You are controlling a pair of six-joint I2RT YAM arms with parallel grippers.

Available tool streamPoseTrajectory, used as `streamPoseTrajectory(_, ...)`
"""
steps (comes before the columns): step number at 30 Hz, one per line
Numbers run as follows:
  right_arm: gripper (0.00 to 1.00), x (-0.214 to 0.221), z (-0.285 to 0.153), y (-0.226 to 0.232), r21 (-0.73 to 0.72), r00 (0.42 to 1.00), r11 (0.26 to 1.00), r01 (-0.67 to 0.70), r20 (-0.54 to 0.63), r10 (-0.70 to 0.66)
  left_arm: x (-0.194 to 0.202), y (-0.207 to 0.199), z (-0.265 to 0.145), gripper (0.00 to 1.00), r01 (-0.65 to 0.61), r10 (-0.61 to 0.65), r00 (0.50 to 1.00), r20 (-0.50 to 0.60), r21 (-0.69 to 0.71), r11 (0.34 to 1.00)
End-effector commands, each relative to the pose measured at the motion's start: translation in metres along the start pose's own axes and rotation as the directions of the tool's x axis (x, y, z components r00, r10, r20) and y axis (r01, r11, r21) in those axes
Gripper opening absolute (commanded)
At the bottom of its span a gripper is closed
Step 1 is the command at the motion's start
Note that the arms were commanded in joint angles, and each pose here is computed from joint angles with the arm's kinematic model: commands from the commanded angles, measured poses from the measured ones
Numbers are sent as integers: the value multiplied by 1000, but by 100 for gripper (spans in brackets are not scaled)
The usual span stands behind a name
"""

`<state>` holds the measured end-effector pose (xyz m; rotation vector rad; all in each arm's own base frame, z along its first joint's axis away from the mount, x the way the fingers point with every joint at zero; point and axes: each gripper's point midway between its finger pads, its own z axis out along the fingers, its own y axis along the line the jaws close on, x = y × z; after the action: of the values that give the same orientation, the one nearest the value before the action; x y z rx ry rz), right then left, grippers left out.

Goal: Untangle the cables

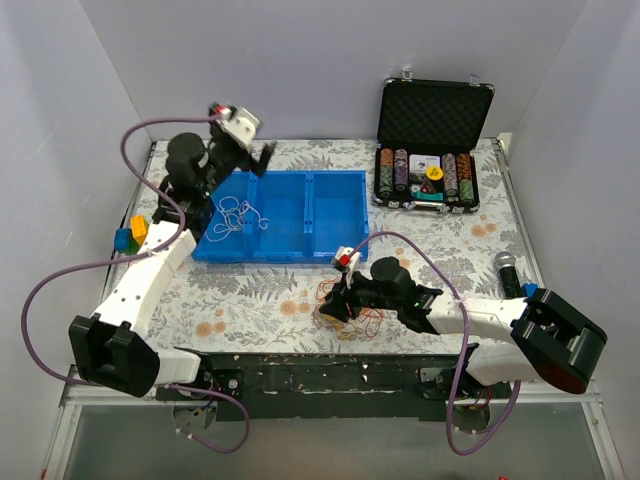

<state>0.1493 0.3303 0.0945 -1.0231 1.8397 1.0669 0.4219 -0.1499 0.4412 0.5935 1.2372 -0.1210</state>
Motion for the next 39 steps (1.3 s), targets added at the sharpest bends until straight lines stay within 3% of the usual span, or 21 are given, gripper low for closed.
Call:
streamPoseTrajectory(1, 48, -12, -1, 1, 4, 999, 1000, 18, 41, -19, 70, -89, -36, 90, -111, 157, 985, -70, 439, 892)
streamPoseTrajectory(4, 48, -14, -3, 1, 10, 999, 1000, 14, 51, -15, 107, -103, -34, 98, -140, 236, 965, -116, 535, 833)
streamPoseTrajectory(9, 48, -17, -5, 0, 18, 998, 1000, 8, 66, -10, 173, -120, -41, 98, -170, 395, 902, -176, 695, 698)
streamPoseTrajectory(14, 48, -19, -7, -1, 26, 998, 1000, 15, 67, -17, 212, -129, -56, 98, -137, 500, 841, -208, 811, 568)
streamPoseTrajectory(24, 48, -17, -10, -4, 31, 998, 999, 8, 65, -10, 240, -118, -60, 97, -169, 674, 723, -152, 907, 386)
streamPoseTrajectory(30, 48, -17, -10, -6, 37, 998, 999, 1, 65, -3, 235, -102, -58, 87, -141, 715, 676, -181, 920, 366)
streamPoseTrajectory(34, 47, -17, -9, -7, 37, 998, 999, -1, 61, -1, 244, -90, -71, 86, -107, 758, 622, -198, 937, 332)
streamPoseTrajectory(39, 48, -21, -10, -8, 39, 998, 999, 3, 66, -6, 248, -74, -79, 85, -73, 778, 582, -237, 938, 340)
